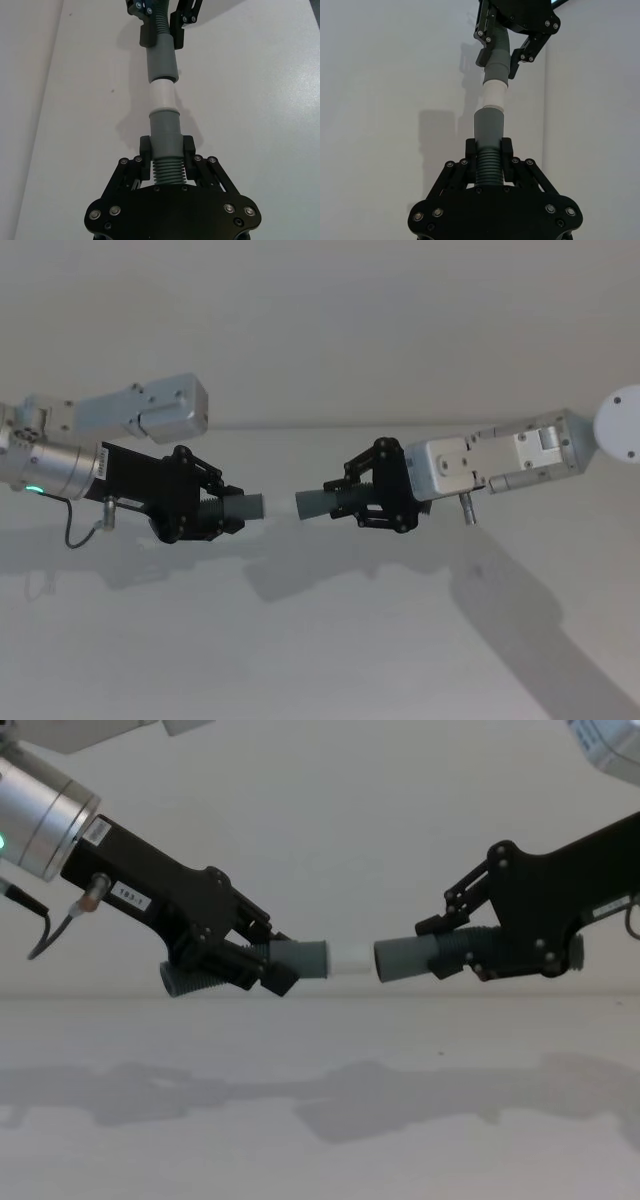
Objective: Use both hands to pick up one end of the pipe from the table, align the ends, and insert them.
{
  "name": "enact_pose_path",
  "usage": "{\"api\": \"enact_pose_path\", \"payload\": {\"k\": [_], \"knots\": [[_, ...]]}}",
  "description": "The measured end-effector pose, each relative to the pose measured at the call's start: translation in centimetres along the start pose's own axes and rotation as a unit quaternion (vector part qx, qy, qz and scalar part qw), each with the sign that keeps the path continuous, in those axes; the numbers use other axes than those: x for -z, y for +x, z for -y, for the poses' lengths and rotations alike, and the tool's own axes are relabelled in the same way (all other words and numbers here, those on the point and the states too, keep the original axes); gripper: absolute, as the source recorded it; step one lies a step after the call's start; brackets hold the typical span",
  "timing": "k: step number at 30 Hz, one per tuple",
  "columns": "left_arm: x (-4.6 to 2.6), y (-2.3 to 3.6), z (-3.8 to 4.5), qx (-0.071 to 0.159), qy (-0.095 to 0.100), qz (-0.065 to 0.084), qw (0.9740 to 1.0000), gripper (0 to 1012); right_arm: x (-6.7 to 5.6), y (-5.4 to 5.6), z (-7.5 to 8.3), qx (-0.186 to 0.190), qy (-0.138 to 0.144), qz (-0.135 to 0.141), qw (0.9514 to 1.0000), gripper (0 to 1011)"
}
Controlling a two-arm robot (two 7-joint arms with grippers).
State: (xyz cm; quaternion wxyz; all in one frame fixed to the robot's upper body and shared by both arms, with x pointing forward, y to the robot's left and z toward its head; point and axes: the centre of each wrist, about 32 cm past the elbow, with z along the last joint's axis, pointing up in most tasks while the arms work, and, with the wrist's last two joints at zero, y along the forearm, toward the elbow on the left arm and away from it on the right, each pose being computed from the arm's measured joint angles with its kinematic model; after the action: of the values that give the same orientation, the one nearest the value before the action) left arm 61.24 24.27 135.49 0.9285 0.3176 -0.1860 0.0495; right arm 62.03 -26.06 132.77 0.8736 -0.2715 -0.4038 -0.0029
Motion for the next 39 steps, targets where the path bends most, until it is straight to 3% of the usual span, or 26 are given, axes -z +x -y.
{"api": "enact_pose_path", "payload": {"k": [39], "knots": [[0.00, 0.00, 0.00, 0.000, 0.000, 0.000, 1.0000, 336, 0.54, 0.62, -0.68, 0.000, -0.001, 0.003, 1.0000, 264]]}}
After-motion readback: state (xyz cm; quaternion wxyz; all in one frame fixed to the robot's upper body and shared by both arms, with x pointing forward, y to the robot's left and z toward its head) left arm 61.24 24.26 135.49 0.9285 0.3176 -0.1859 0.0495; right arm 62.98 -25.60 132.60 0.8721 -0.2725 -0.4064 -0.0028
